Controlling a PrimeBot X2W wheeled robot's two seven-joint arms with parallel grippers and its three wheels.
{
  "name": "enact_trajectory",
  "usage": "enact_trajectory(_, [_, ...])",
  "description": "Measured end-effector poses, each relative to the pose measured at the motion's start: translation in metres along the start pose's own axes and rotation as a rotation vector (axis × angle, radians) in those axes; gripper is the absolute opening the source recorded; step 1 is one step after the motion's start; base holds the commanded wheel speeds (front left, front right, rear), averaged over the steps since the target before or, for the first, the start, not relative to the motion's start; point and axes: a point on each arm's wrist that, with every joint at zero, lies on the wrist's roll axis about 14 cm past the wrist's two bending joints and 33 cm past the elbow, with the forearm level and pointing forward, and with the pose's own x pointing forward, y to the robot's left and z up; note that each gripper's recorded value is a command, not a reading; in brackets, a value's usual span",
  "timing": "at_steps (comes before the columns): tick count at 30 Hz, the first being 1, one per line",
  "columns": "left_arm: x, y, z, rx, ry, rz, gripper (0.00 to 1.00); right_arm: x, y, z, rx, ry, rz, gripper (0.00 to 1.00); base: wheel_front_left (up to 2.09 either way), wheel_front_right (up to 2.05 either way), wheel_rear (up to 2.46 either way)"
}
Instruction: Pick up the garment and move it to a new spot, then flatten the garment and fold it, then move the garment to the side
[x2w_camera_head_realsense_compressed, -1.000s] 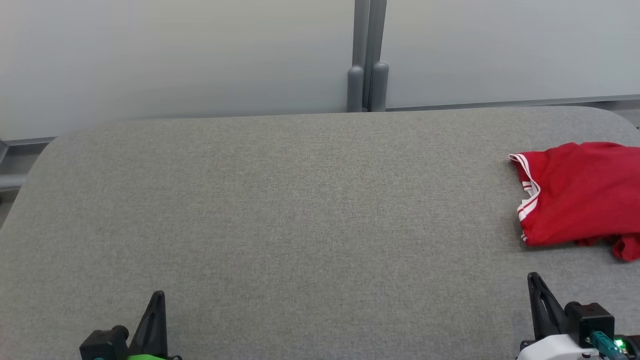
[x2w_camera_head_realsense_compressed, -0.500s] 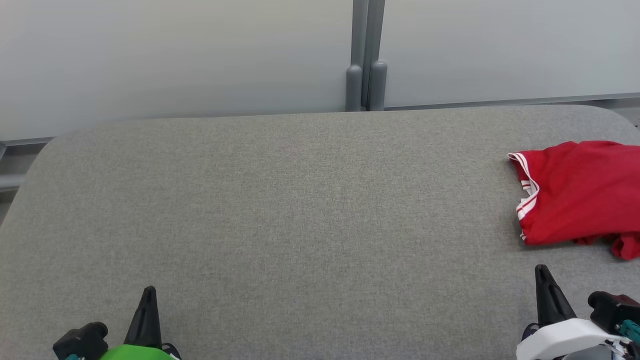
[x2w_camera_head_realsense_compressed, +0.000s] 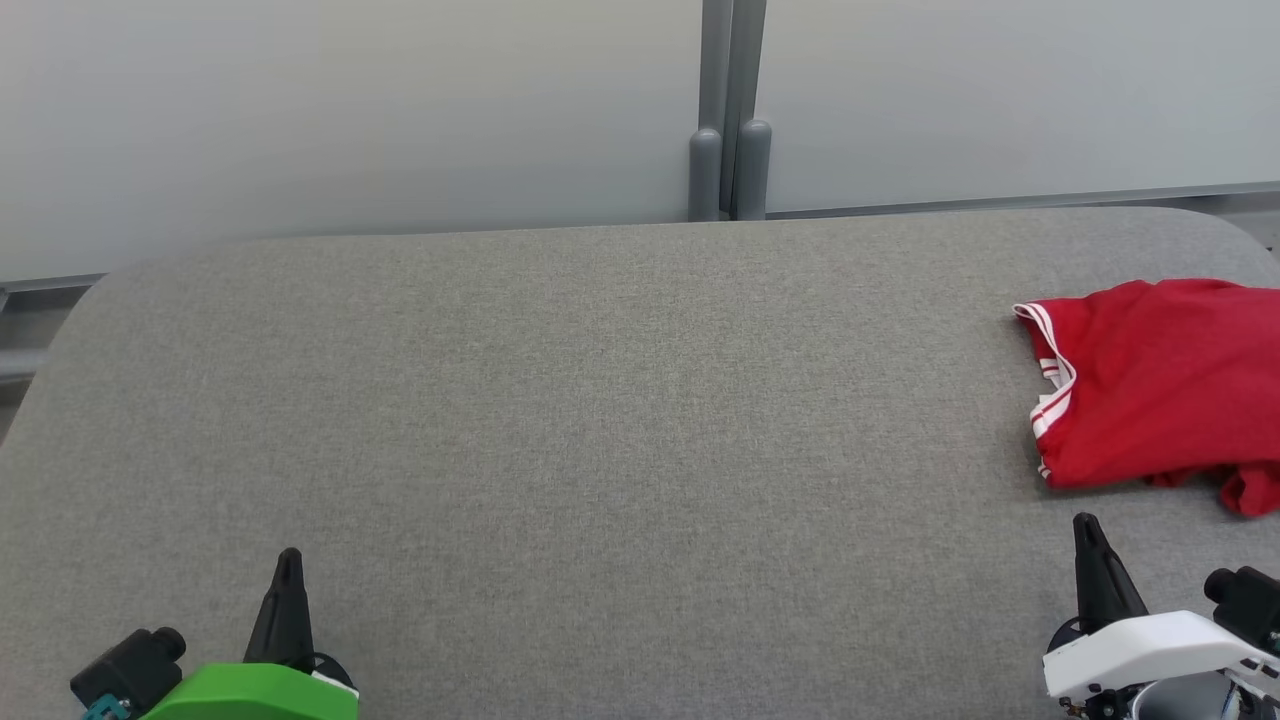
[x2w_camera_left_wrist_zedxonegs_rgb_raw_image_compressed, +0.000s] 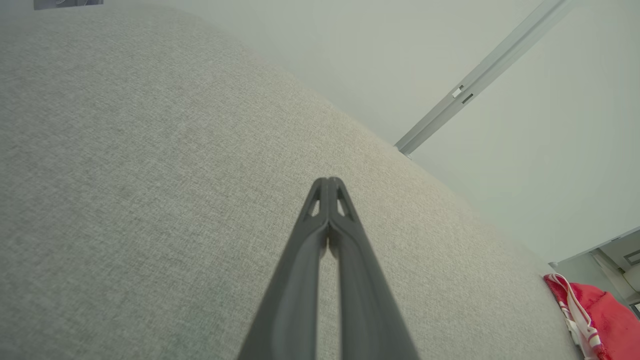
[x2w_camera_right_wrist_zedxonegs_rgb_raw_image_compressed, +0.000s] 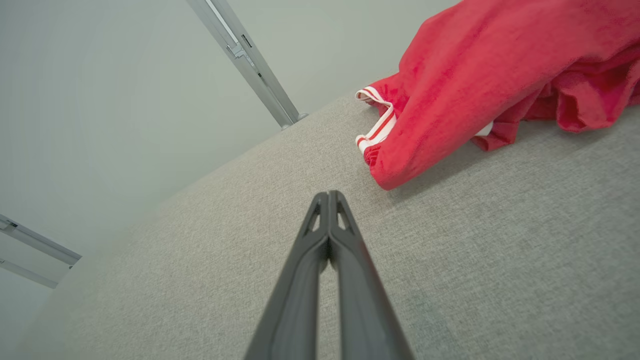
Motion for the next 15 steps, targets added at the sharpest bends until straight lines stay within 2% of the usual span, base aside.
enact_trajectory(15, [0.0082,-0.0057,0.0066,-0.215,-0.007,-0.001,0.00,0.0076,0.0014,0.0046,0.251,0.002,-0.008,0.00,0.00,0.00,0.00])
